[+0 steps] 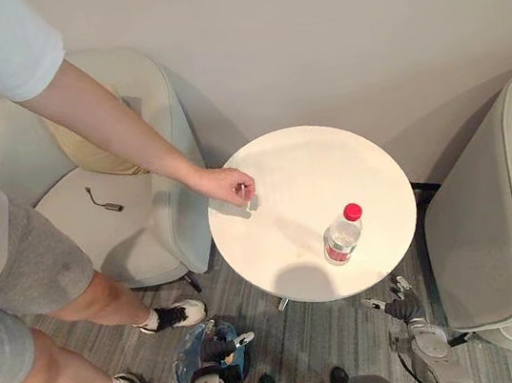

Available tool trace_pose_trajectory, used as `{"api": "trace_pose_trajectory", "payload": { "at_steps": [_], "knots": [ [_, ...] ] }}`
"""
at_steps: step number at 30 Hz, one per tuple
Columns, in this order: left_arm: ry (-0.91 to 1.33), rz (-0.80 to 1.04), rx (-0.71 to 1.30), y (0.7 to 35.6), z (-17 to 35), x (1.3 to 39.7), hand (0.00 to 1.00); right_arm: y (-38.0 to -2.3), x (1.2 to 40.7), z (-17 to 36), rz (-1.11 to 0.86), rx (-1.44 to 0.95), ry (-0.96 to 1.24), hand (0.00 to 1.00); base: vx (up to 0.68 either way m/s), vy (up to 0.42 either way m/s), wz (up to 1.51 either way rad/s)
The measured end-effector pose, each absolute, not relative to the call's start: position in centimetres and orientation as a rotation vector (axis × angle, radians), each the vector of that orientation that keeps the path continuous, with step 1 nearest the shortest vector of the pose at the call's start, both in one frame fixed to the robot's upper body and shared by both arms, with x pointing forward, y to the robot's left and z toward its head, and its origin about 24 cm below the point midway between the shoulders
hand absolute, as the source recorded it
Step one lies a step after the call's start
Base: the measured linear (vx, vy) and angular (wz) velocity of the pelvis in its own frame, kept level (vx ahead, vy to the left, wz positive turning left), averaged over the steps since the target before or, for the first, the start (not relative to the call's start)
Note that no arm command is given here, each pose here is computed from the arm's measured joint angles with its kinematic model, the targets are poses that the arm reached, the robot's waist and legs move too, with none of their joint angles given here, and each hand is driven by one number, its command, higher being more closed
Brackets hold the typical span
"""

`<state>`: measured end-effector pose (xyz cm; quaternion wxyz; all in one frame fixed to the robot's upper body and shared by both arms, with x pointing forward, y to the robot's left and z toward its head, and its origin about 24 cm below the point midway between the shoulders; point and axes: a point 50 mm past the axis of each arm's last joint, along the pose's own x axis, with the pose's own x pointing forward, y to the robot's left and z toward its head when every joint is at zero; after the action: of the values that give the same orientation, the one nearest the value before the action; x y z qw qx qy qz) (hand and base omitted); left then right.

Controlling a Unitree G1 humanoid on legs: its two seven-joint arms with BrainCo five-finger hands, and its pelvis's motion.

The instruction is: Gather rubbish on tea table into small bin, then transfer packed bag to large trash can.

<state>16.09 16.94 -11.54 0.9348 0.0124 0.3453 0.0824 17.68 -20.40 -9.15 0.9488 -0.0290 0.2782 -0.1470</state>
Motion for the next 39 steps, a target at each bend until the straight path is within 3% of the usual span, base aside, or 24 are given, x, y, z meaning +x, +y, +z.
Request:
{"api": "trace_pose_trajectory", "payload": {
  "at_steps": [39],
  "knots": [
    [0.795,0.097,0.033,16.5,-12.9,13.2,0.00,-19.4,23.4,-3.7,-0.216,-0.120,0.286,0.00,-0.01,-0.003,0.05]
  ]
}}
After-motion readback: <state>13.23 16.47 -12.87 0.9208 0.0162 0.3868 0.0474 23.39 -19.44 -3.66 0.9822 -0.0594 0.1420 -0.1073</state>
